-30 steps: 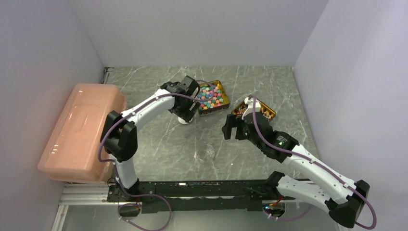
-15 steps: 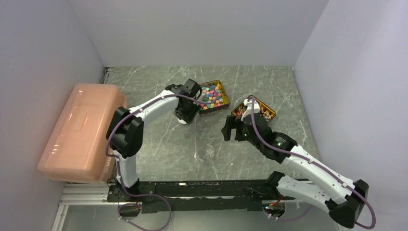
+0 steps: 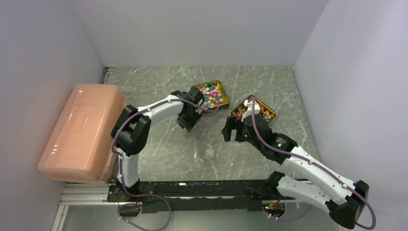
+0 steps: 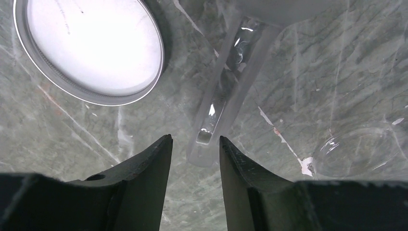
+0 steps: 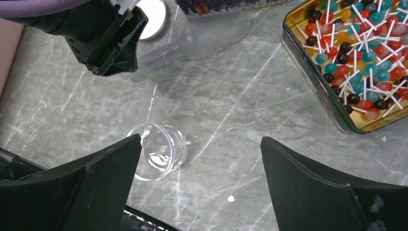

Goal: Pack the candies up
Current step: Pick up the spatula from the center of the board.

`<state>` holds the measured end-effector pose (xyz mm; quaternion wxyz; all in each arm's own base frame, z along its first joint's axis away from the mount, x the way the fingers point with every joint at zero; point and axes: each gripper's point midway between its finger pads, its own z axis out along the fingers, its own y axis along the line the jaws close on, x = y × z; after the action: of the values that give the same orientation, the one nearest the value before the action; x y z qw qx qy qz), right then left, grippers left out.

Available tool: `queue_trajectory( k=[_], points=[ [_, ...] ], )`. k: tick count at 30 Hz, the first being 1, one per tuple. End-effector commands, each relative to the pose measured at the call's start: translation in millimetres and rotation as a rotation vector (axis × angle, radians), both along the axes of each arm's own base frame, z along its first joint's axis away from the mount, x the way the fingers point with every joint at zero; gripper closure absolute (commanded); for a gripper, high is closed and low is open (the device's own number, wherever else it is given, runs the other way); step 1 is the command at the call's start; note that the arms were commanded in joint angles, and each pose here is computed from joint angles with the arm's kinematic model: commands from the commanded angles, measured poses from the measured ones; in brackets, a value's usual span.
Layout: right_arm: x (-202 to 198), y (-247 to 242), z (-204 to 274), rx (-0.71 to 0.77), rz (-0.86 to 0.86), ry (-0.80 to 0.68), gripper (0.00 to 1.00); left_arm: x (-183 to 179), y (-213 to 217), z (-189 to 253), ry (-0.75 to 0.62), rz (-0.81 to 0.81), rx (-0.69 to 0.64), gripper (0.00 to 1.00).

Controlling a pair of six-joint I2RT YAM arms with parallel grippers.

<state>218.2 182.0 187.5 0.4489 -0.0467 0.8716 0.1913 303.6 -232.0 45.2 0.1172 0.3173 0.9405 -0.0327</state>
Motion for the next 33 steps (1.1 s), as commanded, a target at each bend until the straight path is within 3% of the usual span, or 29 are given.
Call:
queue_trajectory(
  k=[1, 17, 23, 33],
  points=[
    [1, 6, 6, 0.046, 0.002, -0.018, 0.01, 3, -10, 0, -0.007, -0.011, -0.027, 0.54],
    [0, 4, 3, 0.035, 0.003, -0.015, 0.01, -1, -12, -18, 0.026, -0.021, -0.001, 0.71],
    [0, 4, 4, 0.033, 0.005, -0.016, 0.01, -4, -12, -22, 0.034, -0.023, 0.004, 1.00],
    [-4, 3, 10, 0.058, 0.012, -0.019, 0.01, -11, -22, 3, 0.019, -0.024, -0.093, 1.00]
  ],
)
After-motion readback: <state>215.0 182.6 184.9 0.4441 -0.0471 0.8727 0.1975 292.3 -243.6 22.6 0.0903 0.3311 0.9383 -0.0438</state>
